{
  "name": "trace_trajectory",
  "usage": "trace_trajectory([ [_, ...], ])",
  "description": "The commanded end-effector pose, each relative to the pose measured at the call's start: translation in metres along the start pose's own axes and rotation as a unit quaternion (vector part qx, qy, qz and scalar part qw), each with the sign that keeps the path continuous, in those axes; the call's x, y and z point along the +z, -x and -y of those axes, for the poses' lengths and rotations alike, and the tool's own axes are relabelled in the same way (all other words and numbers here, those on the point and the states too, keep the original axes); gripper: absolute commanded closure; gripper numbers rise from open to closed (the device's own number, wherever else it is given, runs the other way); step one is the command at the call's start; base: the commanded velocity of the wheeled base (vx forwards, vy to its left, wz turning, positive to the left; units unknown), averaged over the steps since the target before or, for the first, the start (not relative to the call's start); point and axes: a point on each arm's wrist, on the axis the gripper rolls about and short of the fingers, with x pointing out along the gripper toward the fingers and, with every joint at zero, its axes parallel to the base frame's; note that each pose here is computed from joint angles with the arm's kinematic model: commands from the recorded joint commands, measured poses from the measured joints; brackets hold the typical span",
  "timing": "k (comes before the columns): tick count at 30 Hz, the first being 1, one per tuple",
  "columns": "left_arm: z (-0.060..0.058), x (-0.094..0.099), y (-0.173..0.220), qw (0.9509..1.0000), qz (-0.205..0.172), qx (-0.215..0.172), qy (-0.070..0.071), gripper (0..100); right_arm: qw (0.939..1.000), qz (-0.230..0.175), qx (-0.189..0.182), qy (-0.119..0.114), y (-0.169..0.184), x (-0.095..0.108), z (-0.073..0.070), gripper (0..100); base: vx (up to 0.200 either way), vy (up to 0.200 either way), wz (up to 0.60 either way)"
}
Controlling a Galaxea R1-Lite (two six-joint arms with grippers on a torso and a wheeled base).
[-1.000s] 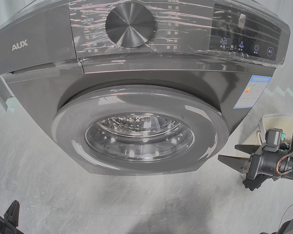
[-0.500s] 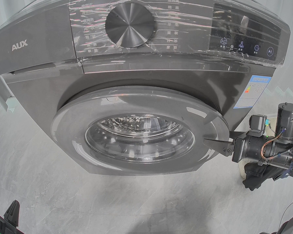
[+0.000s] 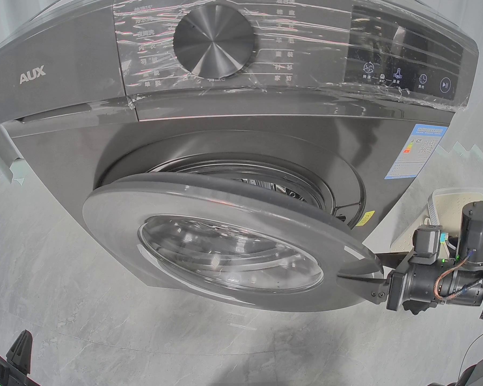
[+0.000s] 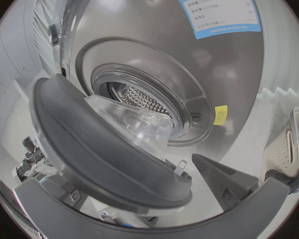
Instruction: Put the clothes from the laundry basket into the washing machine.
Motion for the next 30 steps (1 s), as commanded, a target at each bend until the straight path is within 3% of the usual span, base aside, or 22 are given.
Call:
trace_trajectory([
  [1,0.0,-0.004,0.0,1.0,0.0,0.0,0.0,100,0.9998,0.018,0.006,0.006,0.019,-0.003,-0.005,0,0.0,0.0,0.0],
  [5,0.0,-0.004,0.0,1.0,0.0,0.0,0.001,100,0.9996,0.027,0.006,0.006,0.016,0.003,-0.005,0,0.0,0.0,0.0],
  [10,0.0,-0.004,0.0,1.0,0.0,0.0,0.002,100,0.9997,0.022,0.005,0.005,0.006,0.007,-0.003,0,-0.2,0.0,0.0],
  [15,0.0,-0.004,0.0,1.0,0.0,0.0,0.002,100,0.9999,0.001,0.015,0.007,0.009,-0.006,-0.007,0,-0.04,0.0,0.0],
  [21,0.0,-0.004,0.0,1.0,0.0,0.0,0.001,100,0.9996,0.011,0.019,0.016,0.026,-0.011,-0.009,0,0.0,0.0,0.0],
  [30,0.0,-0.004,0.0,1.0,0.0,0.0,0.002,100,0.9994,0.032,0.004,0.013,0.008,0.011,-0.003,0,-0.022,0.0,0.0],
])
